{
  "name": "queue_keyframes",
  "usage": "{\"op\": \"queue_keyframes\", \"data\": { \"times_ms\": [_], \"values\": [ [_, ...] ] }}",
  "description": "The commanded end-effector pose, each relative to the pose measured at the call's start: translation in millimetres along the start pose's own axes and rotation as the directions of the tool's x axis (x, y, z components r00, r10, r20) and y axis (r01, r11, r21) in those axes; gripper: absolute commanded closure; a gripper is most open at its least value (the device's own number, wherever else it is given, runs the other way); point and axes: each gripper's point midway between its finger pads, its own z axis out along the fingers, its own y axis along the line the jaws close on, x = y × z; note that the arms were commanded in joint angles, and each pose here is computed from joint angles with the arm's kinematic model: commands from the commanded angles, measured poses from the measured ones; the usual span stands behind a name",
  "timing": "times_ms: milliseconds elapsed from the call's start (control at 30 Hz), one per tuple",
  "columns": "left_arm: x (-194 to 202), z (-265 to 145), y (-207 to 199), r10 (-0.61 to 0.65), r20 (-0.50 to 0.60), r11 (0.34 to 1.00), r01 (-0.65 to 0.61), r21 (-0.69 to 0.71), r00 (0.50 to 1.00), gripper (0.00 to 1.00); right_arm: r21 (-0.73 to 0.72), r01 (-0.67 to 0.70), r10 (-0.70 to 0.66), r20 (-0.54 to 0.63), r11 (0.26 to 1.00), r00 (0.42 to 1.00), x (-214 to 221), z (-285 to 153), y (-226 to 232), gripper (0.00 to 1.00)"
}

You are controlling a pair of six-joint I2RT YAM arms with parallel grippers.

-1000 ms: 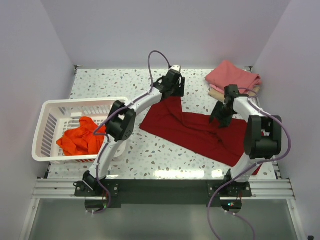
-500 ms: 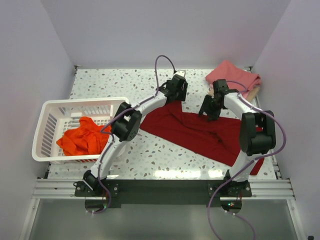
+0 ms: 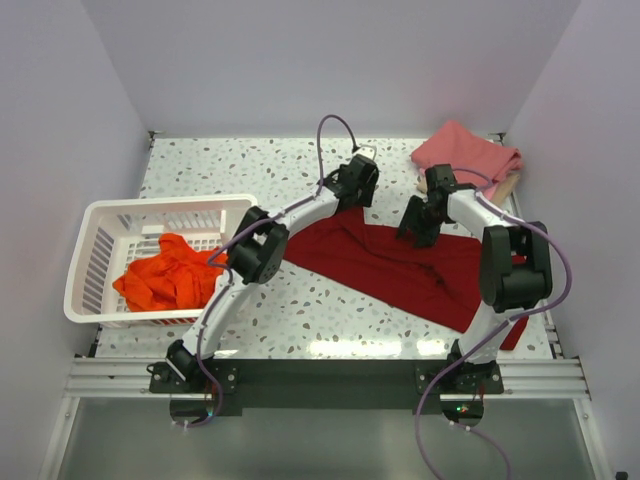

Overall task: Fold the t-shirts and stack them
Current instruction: Fold the tshirt

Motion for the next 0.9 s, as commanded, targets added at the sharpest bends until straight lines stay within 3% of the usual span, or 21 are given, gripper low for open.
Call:
{"op": "queue_keyframes", "data": {
  "times_ms": [0, 267, 467, 633, 867],
  "values": [
    [-7.1, 2.0, 1.5, 0.028, 0.031, 0.999, -0.027, -0.022, 0.999, 0.41, -0.059, 0.008, -0.005, 0.042, 0.998, 0.999, -3.2, -16.6, 12.4, 0.44],
    [-3.8, 3.9, -0.2, 0.038, 0.026, 0.999, -0.037, -0.015, 0.999, 0.69, -0.059, 0.011, -0.009, 0.037, 0.998, 0.999, 0.8, -17.1, 10.4, 0.44],
    [-13.8, 0.2, -4.3, 0.027, 0.047, 1.000, -0.027, 0.007, 0.999, 1.00, -0.039, 0.021, -0.019, 0.034, 0.999, 0.999, 2.9, -20.2, 6.0, 0.44],
    [-43.3, -9.9, 3.0, -0.030, 0.110, 0.999, 0.032, -0.021, 0.993, 1.00, -0.011, 0.026, -0.026, 0.040, 1.000, 0.999, 2.7, -23.3, -1.5, 0.45],
    [-96.2, -61.8, 40.3, -0.155, 0.255, 0.982, 0.177, -0.066, 0.954, 1.00, 0.037, 0.035, -0.037, 0.048, 0.999, 0.998, 3.3, -29.4, -16.3, 0.45]
  ]
}}
